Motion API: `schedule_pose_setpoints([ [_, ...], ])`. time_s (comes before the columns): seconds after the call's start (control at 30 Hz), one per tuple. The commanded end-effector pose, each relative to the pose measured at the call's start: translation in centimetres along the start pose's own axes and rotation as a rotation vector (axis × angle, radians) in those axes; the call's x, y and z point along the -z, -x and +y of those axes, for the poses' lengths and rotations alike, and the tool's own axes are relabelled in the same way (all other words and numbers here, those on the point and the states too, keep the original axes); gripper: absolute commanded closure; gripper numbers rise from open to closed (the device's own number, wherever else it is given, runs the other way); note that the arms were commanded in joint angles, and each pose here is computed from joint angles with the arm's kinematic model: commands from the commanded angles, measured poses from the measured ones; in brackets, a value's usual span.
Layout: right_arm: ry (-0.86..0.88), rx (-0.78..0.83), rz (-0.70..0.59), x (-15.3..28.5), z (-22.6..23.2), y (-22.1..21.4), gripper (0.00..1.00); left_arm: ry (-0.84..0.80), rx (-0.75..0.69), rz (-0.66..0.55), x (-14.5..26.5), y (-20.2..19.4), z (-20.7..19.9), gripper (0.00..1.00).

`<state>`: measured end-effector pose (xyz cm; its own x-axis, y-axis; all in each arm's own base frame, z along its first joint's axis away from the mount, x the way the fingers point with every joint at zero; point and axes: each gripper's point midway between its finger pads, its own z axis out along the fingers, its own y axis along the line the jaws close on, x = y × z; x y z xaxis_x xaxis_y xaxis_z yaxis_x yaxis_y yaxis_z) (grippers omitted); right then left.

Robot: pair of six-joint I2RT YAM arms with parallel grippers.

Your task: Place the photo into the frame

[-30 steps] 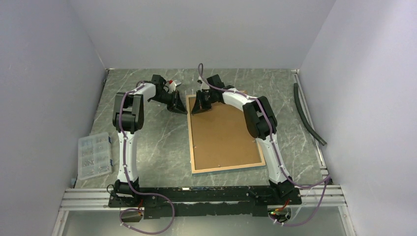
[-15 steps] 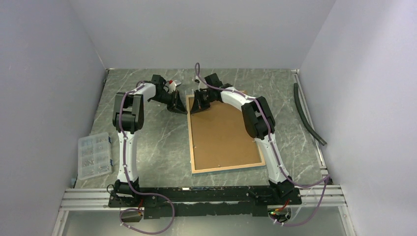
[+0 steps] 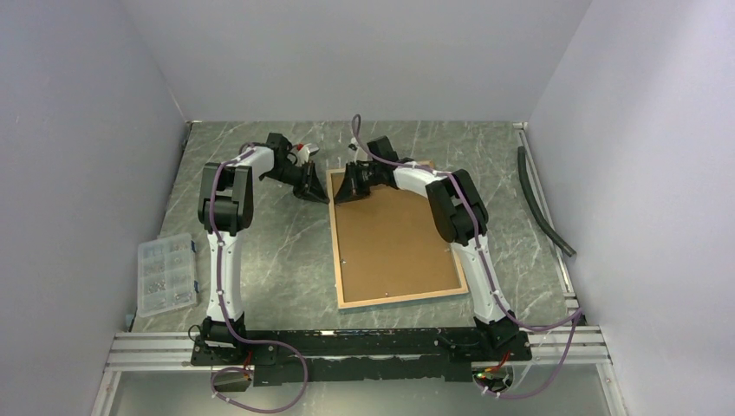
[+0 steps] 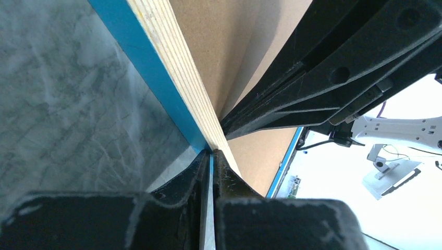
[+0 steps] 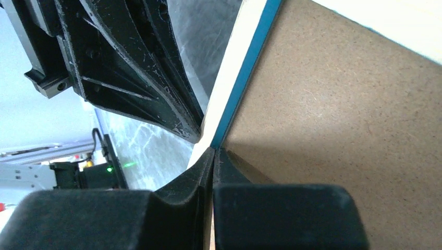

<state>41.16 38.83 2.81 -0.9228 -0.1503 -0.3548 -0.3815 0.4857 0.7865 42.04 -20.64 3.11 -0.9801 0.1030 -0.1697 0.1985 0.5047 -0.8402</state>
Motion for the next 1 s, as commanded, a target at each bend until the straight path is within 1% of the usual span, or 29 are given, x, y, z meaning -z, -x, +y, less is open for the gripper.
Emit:
schedule_pose_setpoints([
  [0.0,0.082,-0.154,0.165,-1.8,2.1,-6.3,0.9,0.023,-0.068,0.005,-0.6,-0.2,-0.6,0.9],
  [0.07,0.092,-0.145,0.146,-1.3,2.6,-5.3,0.83,0.018,-0.069,0.007,-0.4,-0.4,-1.0,0.9],
  [0.1,0.092,-0.139,0.131,-1.0,2.9,-4.6,0.78,0.013,-0.068,0.009,-0.2,-0.6,-1.4,0.9],
  [0.13,0.094,-0.127,0.11,-0.6,3.3,-3.7,0.72,0.009,-0.072,0.011,0.1,-0.8,-1.8,0.9],
  [0.2,0.087,-0.098,0.063,0.3,4.2,-1.6,0.57,0.005,-0.082,0.013,0.7,-1.4,-2.7,0.9],
  [0.23,0.076,-0.088,0.046,0.8,4.5,-0.6,0.52,0.007,-0.099,0.009,1.3,-1.7,-3.1,0.9],
  [0.33,0.045,-0.035,-0.029,2.5,5.8,2.5,0.42,0.018,-0.128,0.0,3.2,-2.3,-3.7,0.89],
  [0.43,-0.003,-0.016,-0.125,4.9,6.3,5.0,0.32,0.051,-0.143,-0.007,5.1,-2.7,-3.7,0.88],
  [0.53,-0.054,-0.025,-0.241,8.6,6.0,6.8,0.24,0.089,-0.185,-0.009,6.1,-3.3,-3.7,0.88],
  [0.6,-0.098,-0.061,-0.339,12.4,4.8,8.1,0.18,0.106,-0.203,0.0,6.1,-4.2,-3.5,0.87],
  [0.63,-0.112,-0.083,-0.39,14.4,4.5,8.7,0.12,0.118,-0.216,0.01,6.0,-4.7,-3.4,0.87],
  [0.67,-0.137,-0.107,-0.438,16.4,3.7,9.0,0.08,0.135,-0.235,0.024,5.8,-5.2,-3.2,0.87],
  [0.73,-0.222,-0.165,-0.531,20.4,1.8,9.3,0.02,0.181,-0.289,0.057,5.3,-6.3,-2.9,0.87],
  [0.83,-0.428,-0.283,-0.619,25.7,-2.9,8.0,0.0,0.267,-0.404,0.112,4.2,-8.1,-2.5,0.87],
  [0.97,-0.652,-0.425,-0.662,30.2,-9.0,4.7,0.0,0.368,-0.521,0.2,2.9,-10.3,-1.5,0.87],
])
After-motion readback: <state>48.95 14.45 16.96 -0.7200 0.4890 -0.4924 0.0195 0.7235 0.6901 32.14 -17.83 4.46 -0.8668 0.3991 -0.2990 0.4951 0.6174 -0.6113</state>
